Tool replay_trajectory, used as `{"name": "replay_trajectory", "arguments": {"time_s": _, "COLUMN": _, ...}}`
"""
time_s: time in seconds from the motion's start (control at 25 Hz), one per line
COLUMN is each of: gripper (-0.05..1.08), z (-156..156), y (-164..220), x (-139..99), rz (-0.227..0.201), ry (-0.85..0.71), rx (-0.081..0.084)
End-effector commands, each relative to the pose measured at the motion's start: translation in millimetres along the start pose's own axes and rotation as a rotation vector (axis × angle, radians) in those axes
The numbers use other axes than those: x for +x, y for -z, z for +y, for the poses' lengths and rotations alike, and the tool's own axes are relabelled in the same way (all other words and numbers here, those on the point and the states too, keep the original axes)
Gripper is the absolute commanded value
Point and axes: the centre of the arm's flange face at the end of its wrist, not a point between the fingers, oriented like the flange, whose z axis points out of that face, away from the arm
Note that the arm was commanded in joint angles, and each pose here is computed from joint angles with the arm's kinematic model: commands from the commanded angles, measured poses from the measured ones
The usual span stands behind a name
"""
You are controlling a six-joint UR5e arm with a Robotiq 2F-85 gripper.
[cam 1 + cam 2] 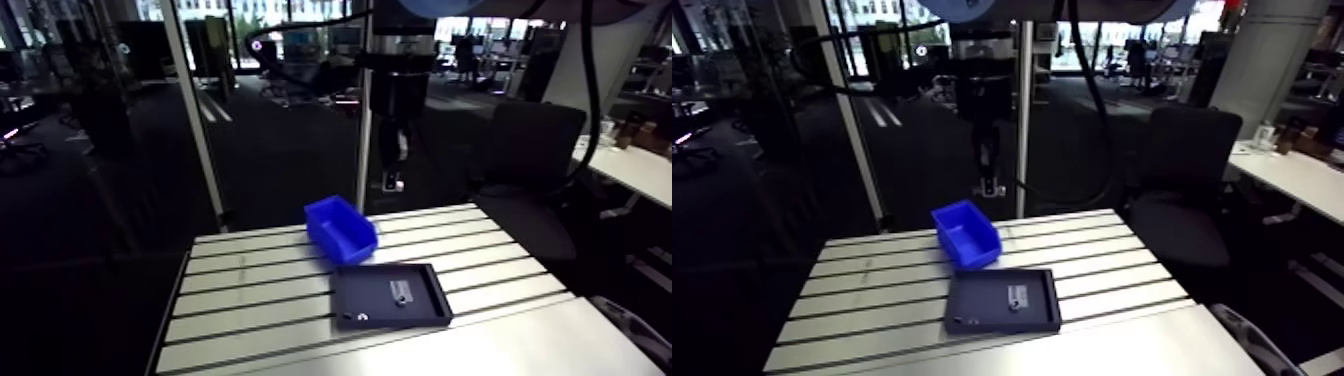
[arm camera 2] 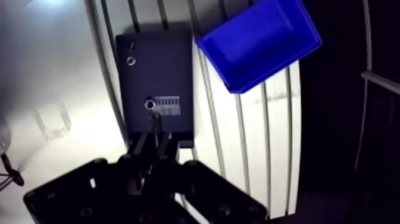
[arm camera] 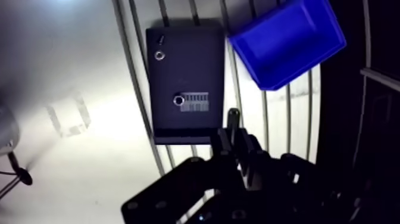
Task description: Pick up the M10 bolt from the tray and put it into the blue bin.
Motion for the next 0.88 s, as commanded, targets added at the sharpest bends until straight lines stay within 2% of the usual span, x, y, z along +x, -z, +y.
{"name": "replay_trajectory", "arguments": {"time_s": 0.04, "gripper": 1.07, "z": 22.3, "y": 5.2, "x": 0.2, "rz": 0.001, "ry": 0.306, "rx": -0.009}}
{"name": "replay_trajectory", "arguments": {"time_s": 0.24, "gripper": 1.07, "z": 33.7, "y": 7.6, "x": 1.7, "rz": -0.004, "ry": 0.465, "rx": -0.018}}
{"name": "replay_trajectory", "arguments": {"time_s": 0.32, "gripper": 1.07, "z": 38.7, "y": 0.7, "x": 13.1, "rz": -0.006, "ry": 0.505, "rx": -0.008}}
{"name": "replay_trajectory", "arguments": {"time_s": 0.52, "gripper": 1.07, "z": 50.3, "y": -3.6, "x": 35.8, "rz": -0.003, "ry": 0.559, "rx": -0.007}}
{"name": "replay_trajectory", "arguments": {"time_s": 0.64, "gripper": 1.07, "z": 53.9, "y": -4.2, "x": 40.9, "rz": -0.007, "ry": 0.570, "rx": -0.010}}
{"name": "replay_trajectory", "arguments": {"time_s": 0.72, "gripper": 1.07, "z": 61.4, "y": -10.8, "x": 42.8, "rz": -0.004, "ry": 0.573, "rx": -0.002}}
{"name": "replay_trajectory", "arguments": {"time_s": 0.8, "gripper": 1.07, "z": 66.7, "y": -11.4, "x": 42.8, "rz": -0.005, "ry": 0.572, "rx": -0.004}}
{"name": "replay_trajectory", "arguments": {"time_s": 0.88, "gripper": 1.07, "z": 70.2, "y": -19.0, "x": 44.7, "rz": -0.003, "ry": 0.575, "rx": 0.008}}
